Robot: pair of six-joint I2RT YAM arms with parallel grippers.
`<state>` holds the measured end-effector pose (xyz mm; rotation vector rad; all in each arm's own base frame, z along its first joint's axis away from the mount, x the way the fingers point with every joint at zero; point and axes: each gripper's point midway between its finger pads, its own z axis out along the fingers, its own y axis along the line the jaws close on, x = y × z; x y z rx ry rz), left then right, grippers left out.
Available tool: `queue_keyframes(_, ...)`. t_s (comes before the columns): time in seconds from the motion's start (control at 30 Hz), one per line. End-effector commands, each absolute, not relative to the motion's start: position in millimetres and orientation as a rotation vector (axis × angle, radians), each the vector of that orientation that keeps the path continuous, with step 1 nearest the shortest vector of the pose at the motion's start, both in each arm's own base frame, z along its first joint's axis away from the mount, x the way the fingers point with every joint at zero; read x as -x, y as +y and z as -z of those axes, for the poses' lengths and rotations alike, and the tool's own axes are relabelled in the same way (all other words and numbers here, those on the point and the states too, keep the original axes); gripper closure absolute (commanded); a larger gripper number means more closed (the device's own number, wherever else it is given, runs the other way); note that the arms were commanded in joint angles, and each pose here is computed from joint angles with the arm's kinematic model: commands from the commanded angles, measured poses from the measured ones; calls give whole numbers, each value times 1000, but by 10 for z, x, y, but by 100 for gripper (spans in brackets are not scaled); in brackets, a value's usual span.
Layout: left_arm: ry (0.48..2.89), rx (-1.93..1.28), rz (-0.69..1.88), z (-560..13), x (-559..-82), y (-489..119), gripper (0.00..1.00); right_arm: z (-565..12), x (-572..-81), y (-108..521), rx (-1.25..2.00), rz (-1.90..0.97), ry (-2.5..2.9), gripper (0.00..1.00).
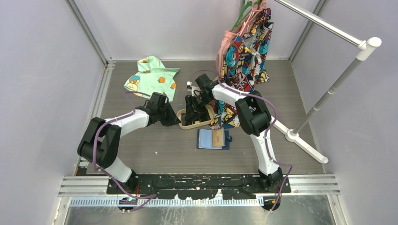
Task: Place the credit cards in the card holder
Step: Pick up the credit card from the storage box.
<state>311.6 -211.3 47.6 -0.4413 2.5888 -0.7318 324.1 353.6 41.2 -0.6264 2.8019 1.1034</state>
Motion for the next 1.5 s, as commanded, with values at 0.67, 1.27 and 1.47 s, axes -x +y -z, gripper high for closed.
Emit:
queue_keyframes(0.67,2564,416,725,-594,-3198,-2152,84,-756,-3292,3651,395,-1433,2704,65)
queue_keyframes(1.27,2564,416,726,-593,-3209,-2159,84,-858,-3252,3703,396,-1534,2656,80)
queue_keyframes(1.47,2565,416,727,-594,-3211,-2162,84,-769,-3252,3725,387,-1537,2685,74)
